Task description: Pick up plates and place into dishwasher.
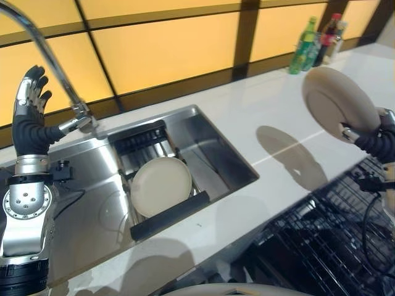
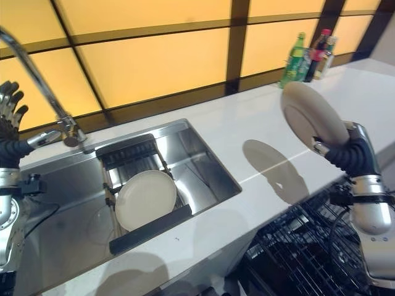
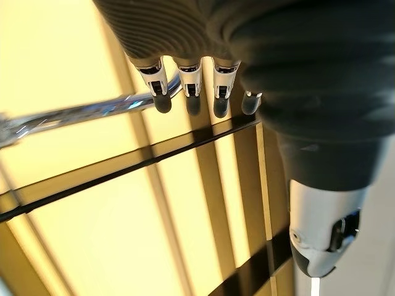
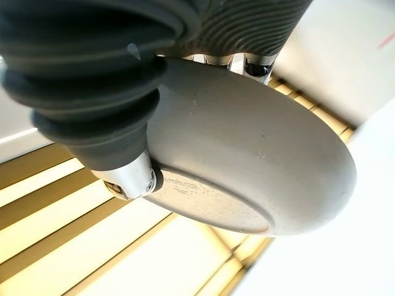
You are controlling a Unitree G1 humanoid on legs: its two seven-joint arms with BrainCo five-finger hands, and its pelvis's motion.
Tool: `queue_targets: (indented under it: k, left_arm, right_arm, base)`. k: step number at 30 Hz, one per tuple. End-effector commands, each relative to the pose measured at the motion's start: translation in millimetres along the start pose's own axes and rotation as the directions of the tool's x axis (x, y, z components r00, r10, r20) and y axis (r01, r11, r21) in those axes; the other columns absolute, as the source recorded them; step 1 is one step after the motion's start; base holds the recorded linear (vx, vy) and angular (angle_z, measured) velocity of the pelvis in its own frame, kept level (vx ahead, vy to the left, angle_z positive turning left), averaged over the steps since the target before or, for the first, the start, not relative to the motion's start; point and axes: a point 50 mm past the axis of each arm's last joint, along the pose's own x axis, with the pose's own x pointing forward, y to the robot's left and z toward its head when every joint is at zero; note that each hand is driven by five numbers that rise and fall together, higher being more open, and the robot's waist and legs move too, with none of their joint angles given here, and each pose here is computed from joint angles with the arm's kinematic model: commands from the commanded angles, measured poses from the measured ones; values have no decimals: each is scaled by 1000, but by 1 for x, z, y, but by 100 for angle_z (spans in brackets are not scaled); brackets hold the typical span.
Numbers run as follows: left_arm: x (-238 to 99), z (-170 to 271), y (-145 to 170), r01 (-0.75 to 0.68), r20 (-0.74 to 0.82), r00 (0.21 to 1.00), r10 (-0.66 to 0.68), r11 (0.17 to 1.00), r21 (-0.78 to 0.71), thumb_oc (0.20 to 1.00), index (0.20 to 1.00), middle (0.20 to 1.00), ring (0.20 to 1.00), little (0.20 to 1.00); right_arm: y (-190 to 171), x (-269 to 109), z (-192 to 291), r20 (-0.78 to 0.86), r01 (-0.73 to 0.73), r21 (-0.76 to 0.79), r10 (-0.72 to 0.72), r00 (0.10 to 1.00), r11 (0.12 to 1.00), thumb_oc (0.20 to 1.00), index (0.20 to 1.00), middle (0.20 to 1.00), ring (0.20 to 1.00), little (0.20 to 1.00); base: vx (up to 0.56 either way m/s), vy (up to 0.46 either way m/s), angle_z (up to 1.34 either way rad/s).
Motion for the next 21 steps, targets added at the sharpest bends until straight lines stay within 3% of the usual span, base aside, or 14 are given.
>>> queue_targets:
  k: [1, 11, 13, 16, 21]
  left_arm:
    - [2, -14, 24, -112, -82, 989, 119, 990, 88, 1000, 1000, 1000, 1000, 1000]
    - [-5, -31, 49, -203, -158, 962, 224, 969, 142, 1000, 1000, 1000, 1000, 1000]
    - [-6, -30, 51, -202, -156, 962, 224, 969, 145, 1000, 1000, 1000, 1000, 1000]
    - [-5, -27, 51, -199, -150, 964, 219, 970, 138, 1000, 1000, 1000, 1000, 1000]
    - [-5, -23, 51, -186, -143, 968, 206, 972, 141, 1000, 1000, 1000, 1000, 1000]
  right_arm:
    - [-24, 5, 3, 33, 112, -87, -110, 993, 990, 200, 200, 200, 200, 200]
    - [-32, -24, -49, -243, 56, -199, -105, 964, 978, 200, 200, 200, 200, 200]
    - [-34, -30, -64, -312, 24, -302, -123, 942, 953, 200, 200, 200, 200, 200]
    - [-37, -42, -82, -408, -51, -396, -126, 904, 917, 200, 200, 200, 200, 200]
    - [-29, -56, -98, -553, -257, -357, 19, 833, 898, 200, 200, 200, 200, 200]
  base:
    - [14, -4, -29]
    - [3, -39, -30]
    - [-40, -120, -24]
    - [-38, -126, -19]
    - [-27, -140, -5]
